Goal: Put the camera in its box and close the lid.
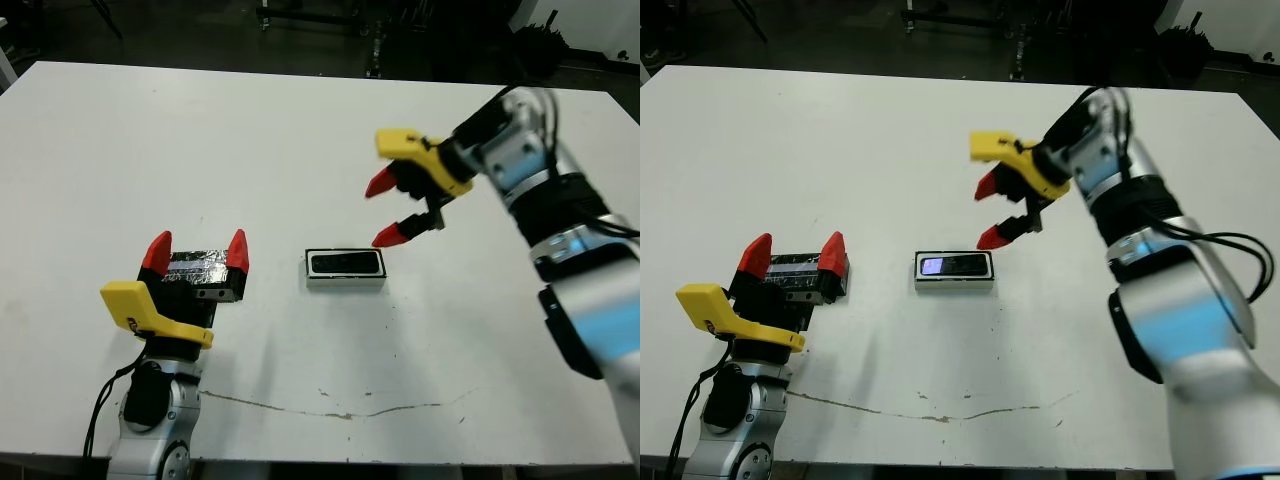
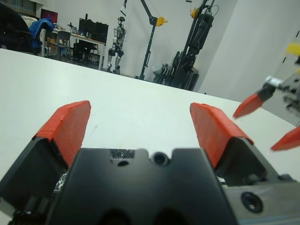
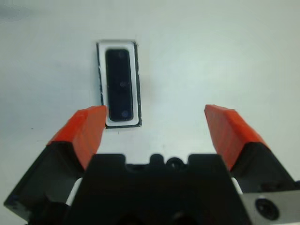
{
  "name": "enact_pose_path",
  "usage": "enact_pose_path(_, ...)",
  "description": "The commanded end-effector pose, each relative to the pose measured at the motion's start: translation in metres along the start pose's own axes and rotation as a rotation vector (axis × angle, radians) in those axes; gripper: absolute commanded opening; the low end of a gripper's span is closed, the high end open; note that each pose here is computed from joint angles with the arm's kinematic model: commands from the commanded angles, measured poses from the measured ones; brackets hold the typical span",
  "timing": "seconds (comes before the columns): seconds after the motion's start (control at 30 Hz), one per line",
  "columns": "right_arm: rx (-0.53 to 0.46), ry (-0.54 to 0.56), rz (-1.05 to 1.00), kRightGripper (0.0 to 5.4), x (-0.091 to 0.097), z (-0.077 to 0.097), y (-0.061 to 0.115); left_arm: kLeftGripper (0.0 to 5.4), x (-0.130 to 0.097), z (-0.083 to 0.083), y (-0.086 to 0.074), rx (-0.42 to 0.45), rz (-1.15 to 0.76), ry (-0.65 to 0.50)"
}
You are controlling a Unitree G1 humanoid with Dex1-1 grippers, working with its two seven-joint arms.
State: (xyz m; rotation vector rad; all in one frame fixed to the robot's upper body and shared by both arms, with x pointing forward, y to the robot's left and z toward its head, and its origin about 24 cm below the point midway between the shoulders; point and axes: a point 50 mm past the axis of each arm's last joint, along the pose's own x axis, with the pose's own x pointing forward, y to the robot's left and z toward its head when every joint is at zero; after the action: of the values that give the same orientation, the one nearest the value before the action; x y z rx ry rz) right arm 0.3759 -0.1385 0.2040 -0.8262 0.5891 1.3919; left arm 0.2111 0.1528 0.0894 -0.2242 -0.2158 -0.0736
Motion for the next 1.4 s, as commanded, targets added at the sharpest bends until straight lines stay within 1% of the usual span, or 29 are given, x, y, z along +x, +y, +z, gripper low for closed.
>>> enact_pose_path(0.03,-0.059,-0.049,-0.05,5.39,-0.027,0.007,-0.002,5.4,0.0,-0.003,0.0,0.008,0.0,0.01)
enact_pose_path(0.17,-0.034,-0.139,-0.149,5.39,-0.05,0.007,-0.001,5.4,0.001,-0.003,0.0,0.01,0.0,0.007)
enact_pose_path(0.23,0.0,-0.219,-0.272,5.39,-0.058,0.003,0.001,5.4,0.001,-0.003,0.0,0.004,0.001,0.008)
enact_pose_path(0.3,0.043,-0.299,-0.423,5.38,-0.059,-0.005,0.007,5.4,0.001,-0.003,0.0,0.005,0.003,0.006)
enact_pose_path(0.37,0.076,-0.345,-0.534,5.18,-0.053,-0.013,0.018,5.4,0.001,-0.003,0.001,0.007,0.004,0.006)
enact_pose_path(0.47,0.105,-0.385,-0.636,4.8,-0.037,-0.023,0.036,5.4,0.001,-0.002,0.001,0.003,0.007,0.008)
enact_pose_path(0.6,0.131,-0.414,-0.678,4.27,-0.012,-0.03,0.056,5.4,0.001,-0.001,0.001,0.012,0.005,0.006)
enact_pose_path(0.7,0.173,-0.43,-0.685,3.82,0.004,-0.035,0.066,5.4,0.001,-0.001,0.002,0.02,0.007,0.008)
enact_pose_path(0.83,0.197,-0.443,-0.715,3.18,0.014,-0.039,0.071,5.4,0.002,-0.001,0.002,0.002,0.007,0.009)
enact_pose_path(0.93,0.179,-0.43,-0.737,2.77,0.017,-0.039,0.072,5.4,0.001,-0.001,0.002,0.01,0.01,0.007)
enact_pose_path(1.13,0.127,-0.345,-0.754,1.88,0.027,-0.032,0.074,5.4,0.001,-0.002,0.003,0.015,0.004,0.007)
enact_pose_path(1.23,0.116,-0.342,-0.742,1.46,0.032,-0.029,0.075,5.4,0.001,-0.002,0.003,0.016,0.01,0.011)
enact_pose_path(1.4,0.106,-0.293,-0.735,0.66,0.043,-0.024,0.08,5.4,0.001,-0.002,0.003,0.018,0.012,0.008)
